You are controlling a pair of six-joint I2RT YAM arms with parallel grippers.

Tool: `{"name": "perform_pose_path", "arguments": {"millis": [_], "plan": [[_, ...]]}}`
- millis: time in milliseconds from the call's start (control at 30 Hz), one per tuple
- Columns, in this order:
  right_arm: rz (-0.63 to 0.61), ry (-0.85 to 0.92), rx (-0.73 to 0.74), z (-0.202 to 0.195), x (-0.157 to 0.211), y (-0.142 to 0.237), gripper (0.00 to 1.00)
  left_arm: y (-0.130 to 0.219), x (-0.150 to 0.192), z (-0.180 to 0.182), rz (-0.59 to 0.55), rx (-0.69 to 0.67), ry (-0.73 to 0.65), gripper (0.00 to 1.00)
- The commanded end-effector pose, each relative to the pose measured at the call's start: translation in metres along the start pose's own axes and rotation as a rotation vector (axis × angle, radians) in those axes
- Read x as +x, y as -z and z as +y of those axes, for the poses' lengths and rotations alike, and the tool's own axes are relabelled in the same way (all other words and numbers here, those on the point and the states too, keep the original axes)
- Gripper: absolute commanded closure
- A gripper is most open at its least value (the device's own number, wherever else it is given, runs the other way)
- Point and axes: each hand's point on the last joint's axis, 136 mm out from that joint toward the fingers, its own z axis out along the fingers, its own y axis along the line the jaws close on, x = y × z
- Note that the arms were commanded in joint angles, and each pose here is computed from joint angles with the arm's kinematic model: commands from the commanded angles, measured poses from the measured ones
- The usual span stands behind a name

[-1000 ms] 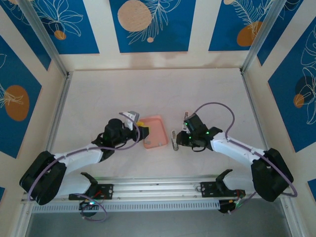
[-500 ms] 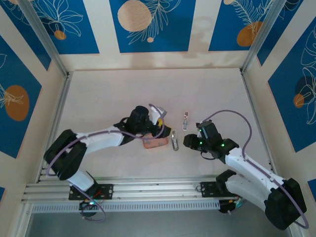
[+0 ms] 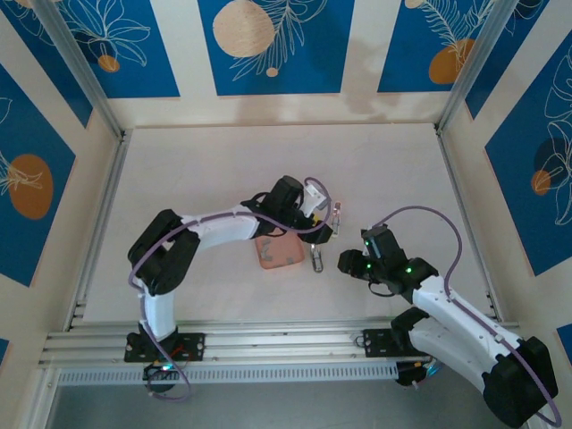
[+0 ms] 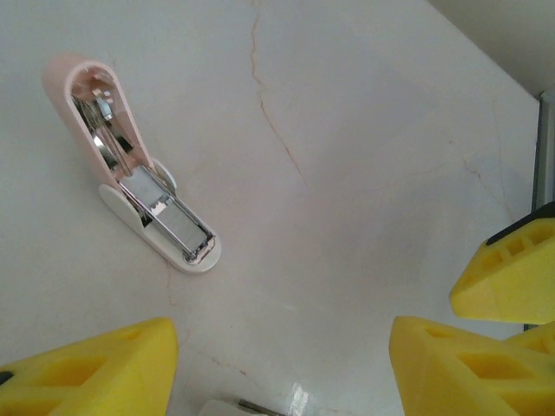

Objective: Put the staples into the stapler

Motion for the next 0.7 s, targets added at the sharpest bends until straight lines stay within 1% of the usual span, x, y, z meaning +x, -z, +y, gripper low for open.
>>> {"name": "perform_pose_path", "arguments": {"millis": [0,233,667], "plan": [[0.012,-0.002,0.014,-0.006,0.005,0.0,0.57,-0.008,0.017,-0.009,0.104,0.06,0.006,0.34],[0.016,-0.013,0.01,-0.007,0.006,-0.001,0.57,-0.012,0.026,-0.027,0.174,0.172,0.032,0.34],[-0.007,-0.049,-0.02,-0.005,0.005,0.004,0.57,-0.006,0.041,-0.062,0.196,0.31,0.006,0.35]]}}
